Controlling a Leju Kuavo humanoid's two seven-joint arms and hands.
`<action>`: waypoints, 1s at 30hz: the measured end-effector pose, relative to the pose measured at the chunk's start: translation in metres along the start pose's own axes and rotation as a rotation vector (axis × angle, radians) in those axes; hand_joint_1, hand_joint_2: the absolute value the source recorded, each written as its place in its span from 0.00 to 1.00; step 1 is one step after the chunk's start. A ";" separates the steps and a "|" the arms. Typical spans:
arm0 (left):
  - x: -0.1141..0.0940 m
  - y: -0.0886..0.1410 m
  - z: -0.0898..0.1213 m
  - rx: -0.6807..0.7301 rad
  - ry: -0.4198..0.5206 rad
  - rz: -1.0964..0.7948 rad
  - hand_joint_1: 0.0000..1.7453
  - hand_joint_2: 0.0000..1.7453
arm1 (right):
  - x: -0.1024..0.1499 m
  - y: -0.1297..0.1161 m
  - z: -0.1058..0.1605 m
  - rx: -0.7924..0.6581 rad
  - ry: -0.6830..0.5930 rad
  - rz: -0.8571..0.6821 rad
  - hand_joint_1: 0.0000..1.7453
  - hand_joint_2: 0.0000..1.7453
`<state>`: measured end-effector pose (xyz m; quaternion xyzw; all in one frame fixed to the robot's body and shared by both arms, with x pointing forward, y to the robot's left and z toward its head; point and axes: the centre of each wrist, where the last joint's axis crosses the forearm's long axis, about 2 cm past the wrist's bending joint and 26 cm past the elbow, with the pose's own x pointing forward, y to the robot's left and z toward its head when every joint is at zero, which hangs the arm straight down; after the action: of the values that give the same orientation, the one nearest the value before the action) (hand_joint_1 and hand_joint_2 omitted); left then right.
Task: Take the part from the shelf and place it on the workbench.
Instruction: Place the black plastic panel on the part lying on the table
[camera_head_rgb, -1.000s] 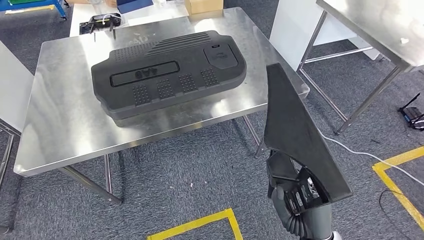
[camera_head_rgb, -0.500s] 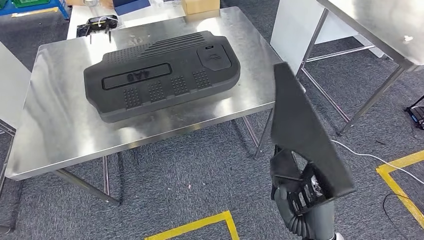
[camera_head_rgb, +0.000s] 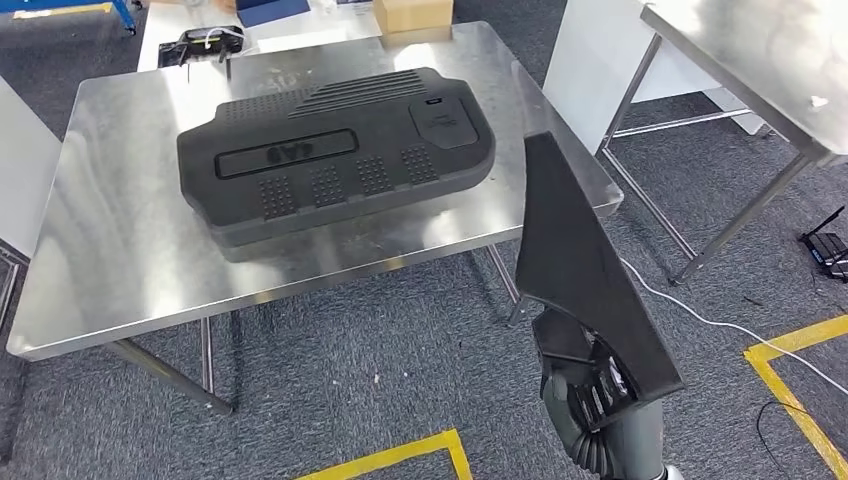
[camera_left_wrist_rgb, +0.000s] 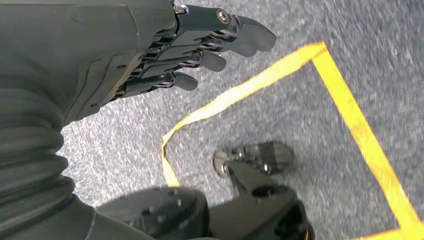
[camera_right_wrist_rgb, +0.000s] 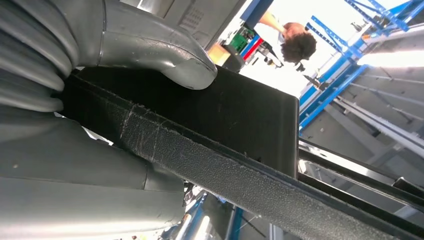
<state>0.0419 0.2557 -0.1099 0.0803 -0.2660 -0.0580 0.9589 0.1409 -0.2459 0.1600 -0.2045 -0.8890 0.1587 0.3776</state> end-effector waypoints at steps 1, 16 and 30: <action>0.000 0.000 0.000 0.000 0.000 -0.001 0.00 1.00 | 0.000 0.000 0.000 0.001 0.000 0.000 1.00 1.00; 0.000 -0.001 0.000 -0.002 -0.001 -0.006 0.00 1.00 | 0.000 0.000 0.001 0.004 0.000 0.004 1.00 1.00; 0.002 -0.003 0.000 -0.004 -0.004 -0.005 0.00 1.00 | 0.000 0.000 0.001 0.006 -0.002 0.006 1.00 1.00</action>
<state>0.0429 0.2525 -0.1095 0.0790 -0.2678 -0.0608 0.9583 0.1400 -0.2460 0.1595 -0.2057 -0.8883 0.1628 0.3770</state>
